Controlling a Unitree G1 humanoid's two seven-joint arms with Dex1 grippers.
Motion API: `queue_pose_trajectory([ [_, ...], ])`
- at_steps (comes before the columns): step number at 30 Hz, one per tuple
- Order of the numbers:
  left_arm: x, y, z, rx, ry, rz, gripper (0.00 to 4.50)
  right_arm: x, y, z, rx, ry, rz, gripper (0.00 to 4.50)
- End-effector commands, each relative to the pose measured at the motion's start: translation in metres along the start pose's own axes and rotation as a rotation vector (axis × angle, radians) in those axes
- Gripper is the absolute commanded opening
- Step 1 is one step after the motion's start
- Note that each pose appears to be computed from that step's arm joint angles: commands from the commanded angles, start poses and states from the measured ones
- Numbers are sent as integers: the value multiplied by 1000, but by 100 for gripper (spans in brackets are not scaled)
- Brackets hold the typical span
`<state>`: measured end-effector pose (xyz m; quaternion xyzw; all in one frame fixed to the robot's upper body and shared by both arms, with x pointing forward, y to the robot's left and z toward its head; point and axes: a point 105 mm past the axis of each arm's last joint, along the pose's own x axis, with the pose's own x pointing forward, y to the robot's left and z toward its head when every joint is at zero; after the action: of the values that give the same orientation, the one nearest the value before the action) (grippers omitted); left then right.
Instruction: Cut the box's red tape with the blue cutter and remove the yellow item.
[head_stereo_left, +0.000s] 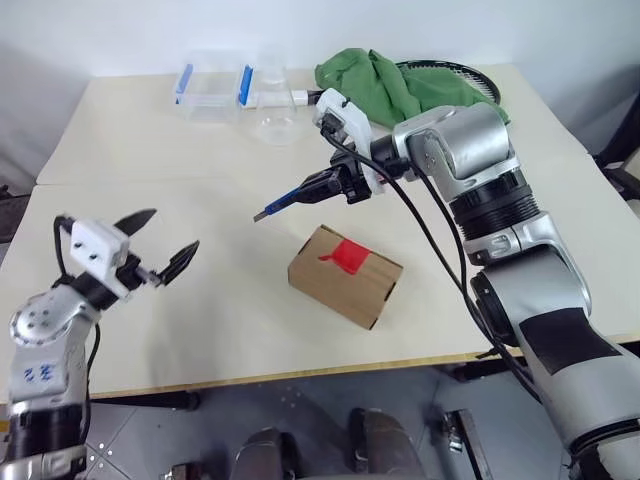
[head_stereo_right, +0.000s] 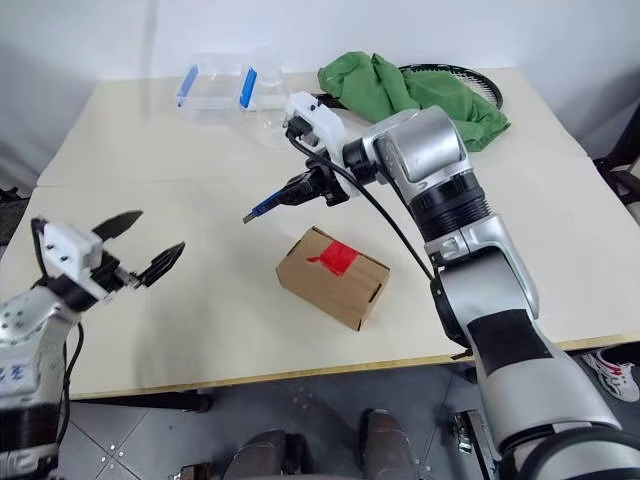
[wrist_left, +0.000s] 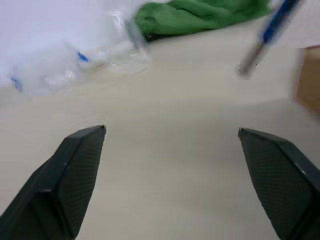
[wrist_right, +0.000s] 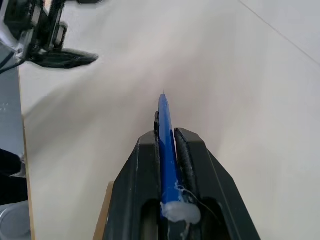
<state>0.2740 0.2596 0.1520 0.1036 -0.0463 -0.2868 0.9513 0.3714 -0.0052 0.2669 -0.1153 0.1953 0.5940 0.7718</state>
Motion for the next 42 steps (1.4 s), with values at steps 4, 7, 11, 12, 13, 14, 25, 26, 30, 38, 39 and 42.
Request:
queue_pose_trajectory([
  [4,-5,-78,-4,-160,0,-278,450,-25,0,16,-42,-120,-31,15],
  [7,22,-95,25,-132,-107,-332,450,-40,0,22,-81,-211,-52,15],
  [11,47,-115,56,-91,-184,-433,450,-61,0,21,-100,-286,-103,15],
  [12,52,-116,59,-79,-178,-446,450,-66,-1,20,-100,-297,-121,15],
  [13,54,-117,59,-73,-170,-451,450,-70,-1,19,-100,-304,-133,15],
  [14,61,-118,64,-59,-172,-476,432,-78,-3,16,-93,-311,-164,15],
  [25,105,-125,60,33,-14,-647,123,-128,-5,-14,-57,-281,-389,15],
  [26,111,-127,60,37,-1,-661,95,-132,-3,-18,-59,-274,-406,15],
  [30,132,-132,55,77,62,-678,4,-139,7,-33,-99,-188,-454,15],
  [38,160,-131,48,179,184,-671,4,-136,18,-46,-120,-121,-502,15],
  [39,162,-129,48,198,200,-664,4,-135,19,-47,-120,-116,-505,15],
  [42,165,-126,47,229,234,-655,4,-130,22,-49,-119,-108,-492,15],
])
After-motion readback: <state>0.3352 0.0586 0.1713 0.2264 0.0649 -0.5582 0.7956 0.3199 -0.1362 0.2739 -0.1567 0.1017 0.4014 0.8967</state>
